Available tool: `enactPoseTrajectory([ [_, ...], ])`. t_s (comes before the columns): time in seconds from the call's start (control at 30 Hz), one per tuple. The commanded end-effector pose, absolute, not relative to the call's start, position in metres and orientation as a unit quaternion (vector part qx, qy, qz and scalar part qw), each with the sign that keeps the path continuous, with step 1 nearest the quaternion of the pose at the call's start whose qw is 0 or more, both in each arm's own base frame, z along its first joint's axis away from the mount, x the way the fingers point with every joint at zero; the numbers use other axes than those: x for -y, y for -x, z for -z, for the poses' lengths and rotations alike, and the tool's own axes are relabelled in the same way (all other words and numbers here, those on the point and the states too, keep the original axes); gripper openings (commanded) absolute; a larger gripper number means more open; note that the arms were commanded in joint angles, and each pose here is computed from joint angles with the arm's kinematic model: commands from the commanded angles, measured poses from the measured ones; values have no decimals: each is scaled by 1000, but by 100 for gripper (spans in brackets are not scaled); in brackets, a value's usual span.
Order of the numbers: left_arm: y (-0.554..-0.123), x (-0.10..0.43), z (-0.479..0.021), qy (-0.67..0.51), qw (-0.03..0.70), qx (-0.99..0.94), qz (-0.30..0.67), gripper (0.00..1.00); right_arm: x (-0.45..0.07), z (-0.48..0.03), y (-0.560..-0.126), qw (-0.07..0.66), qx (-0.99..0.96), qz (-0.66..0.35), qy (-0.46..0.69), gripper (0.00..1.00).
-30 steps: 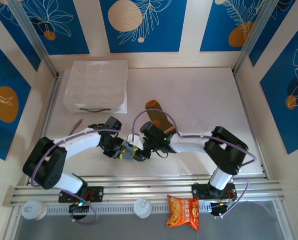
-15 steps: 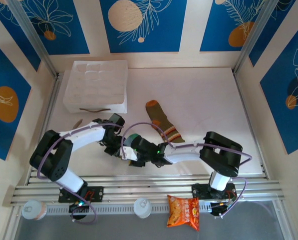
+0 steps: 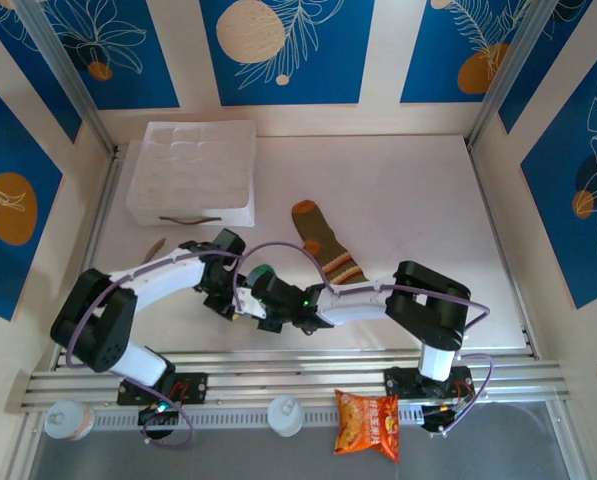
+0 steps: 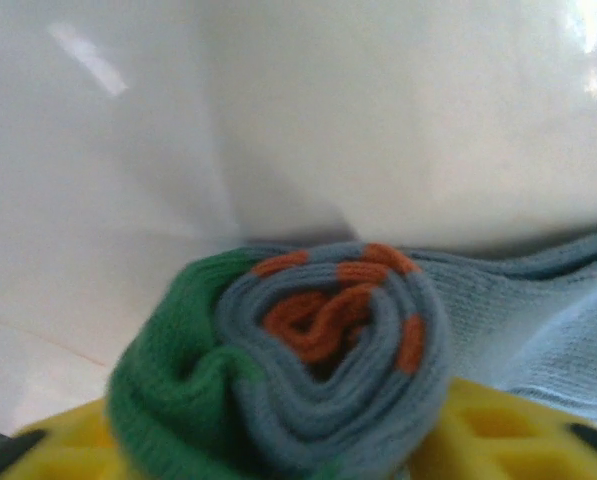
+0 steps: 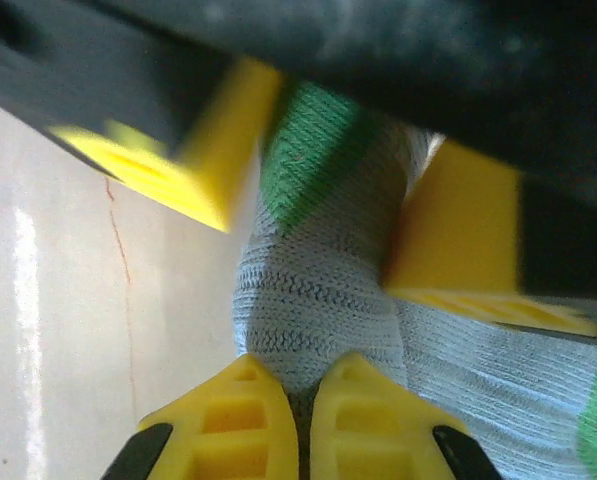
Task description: Roll the socks
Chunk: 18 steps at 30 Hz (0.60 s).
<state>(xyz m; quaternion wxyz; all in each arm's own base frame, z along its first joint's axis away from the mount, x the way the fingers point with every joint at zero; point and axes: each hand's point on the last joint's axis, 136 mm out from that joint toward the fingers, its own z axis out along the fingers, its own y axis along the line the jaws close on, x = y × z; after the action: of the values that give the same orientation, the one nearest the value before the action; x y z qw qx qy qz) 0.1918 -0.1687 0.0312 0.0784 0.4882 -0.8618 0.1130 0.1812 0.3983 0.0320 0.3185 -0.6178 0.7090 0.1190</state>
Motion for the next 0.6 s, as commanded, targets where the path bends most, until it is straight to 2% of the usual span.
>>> enactPoseTrajectory([
  [0.0,-177,146,-39,-509,67,853,-95,66,-325,48,-153,147,-797,-94,579,0],
  [0.13,-190,137,-57,-502,27,854,-130,83,-310,63,-139,90,-828,-141,535,0],
  [0.23,-199,134,-65,-489,0,858,-155,90,-303,69,-135,66,-843,-163,508,0],
  [0.4,-208,138,-72,-458,-24,869,-188,87,-294,81,-132,13,-870,-192,454,0],
  [0.57,-213,151,-70,-428,-25,874,-227,74,-286,90,-134,-39,-894,-223,387,0],
])
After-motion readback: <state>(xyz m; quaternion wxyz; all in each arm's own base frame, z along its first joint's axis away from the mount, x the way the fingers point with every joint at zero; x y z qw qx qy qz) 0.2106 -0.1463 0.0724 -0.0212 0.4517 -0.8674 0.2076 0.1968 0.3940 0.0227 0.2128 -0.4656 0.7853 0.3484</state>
